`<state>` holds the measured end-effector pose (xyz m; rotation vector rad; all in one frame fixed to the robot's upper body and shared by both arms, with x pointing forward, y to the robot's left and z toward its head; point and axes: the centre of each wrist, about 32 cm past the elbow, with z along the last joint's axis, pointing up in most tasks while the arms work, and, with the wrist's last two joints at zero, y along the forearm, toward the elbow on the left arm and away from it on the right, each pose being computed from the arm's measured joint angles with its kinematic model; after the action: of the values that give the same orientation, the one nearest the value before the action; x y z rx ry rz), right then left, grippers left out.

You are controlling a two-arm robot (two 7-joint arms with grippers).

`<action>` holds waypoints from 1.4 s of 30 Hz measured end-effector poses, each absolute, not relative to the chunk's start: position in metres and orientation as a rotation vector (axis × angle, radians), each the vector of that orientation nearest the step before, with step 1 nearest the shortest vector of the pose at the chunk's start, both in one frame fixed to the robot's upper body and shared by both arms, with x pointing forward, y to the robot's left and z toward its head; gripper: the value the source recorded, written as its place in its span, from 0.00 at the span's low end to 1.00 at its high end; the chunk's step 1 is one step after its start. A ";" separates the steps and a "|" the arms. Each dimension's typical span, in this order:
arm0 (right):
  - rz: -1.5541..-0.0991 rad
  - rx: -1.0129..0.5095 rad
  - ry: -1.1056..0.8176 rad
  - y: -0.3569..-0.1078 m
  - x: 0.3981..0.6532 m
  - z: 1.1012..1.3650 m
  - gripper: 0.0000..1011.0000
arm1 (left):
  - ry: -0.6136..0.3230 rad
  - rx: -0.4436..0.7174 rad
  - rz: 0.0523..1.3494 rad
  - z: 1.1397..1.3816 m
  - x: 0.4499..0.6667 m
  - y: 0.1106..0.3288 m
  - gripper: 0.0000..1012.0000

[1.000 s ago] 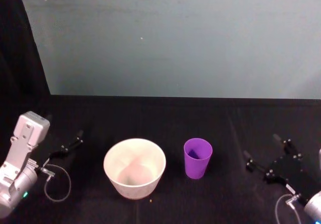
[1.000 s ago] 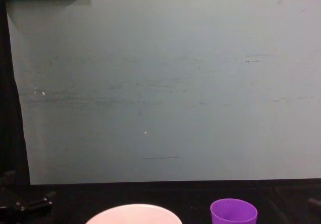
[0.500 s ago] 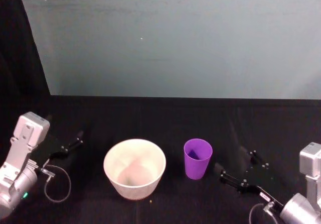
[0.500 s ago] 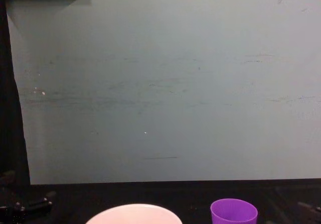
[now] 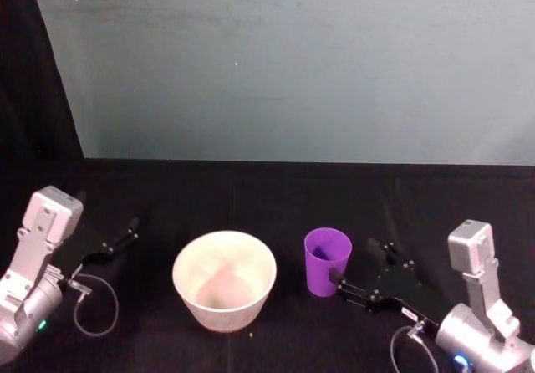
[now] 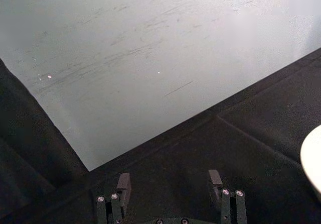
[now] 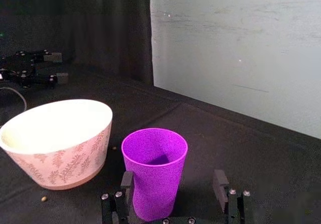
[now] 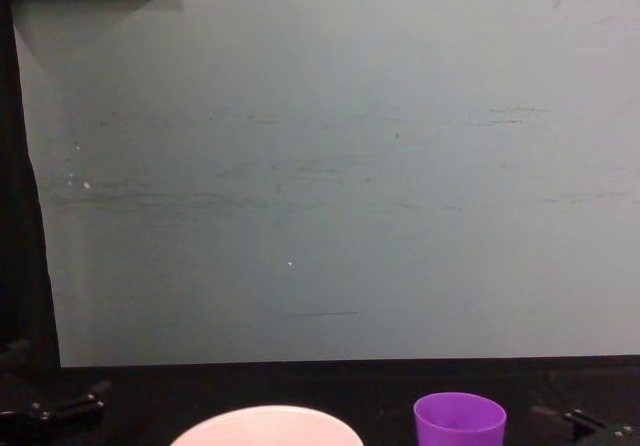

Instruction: Pick up the cup and pour the mung beans from the cup into the bowl.

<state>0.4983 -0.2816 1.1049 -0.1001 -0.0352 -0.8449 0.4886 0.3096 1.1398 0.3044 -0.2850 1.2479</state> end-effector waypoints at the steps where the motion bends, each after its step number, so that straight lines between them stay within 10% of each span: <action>1: -0.844 -0.102 -0.036 -0.281 0.499 1.105 0.99 | -0.285 0.305 1.248 1.140 0.489 0.310 0.99; 42: -0.777 -0.073 -0.023 -0.254 0.510 1.101 0.99 | -0.285 0.304 1.248 1.140 0.489 0.310 0.99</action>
<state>0.5098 -0.2544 1.1005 -0.0734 -0.0228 -0.7768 0.4886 0.3097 1.1398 0.3045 -0.2850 1.2479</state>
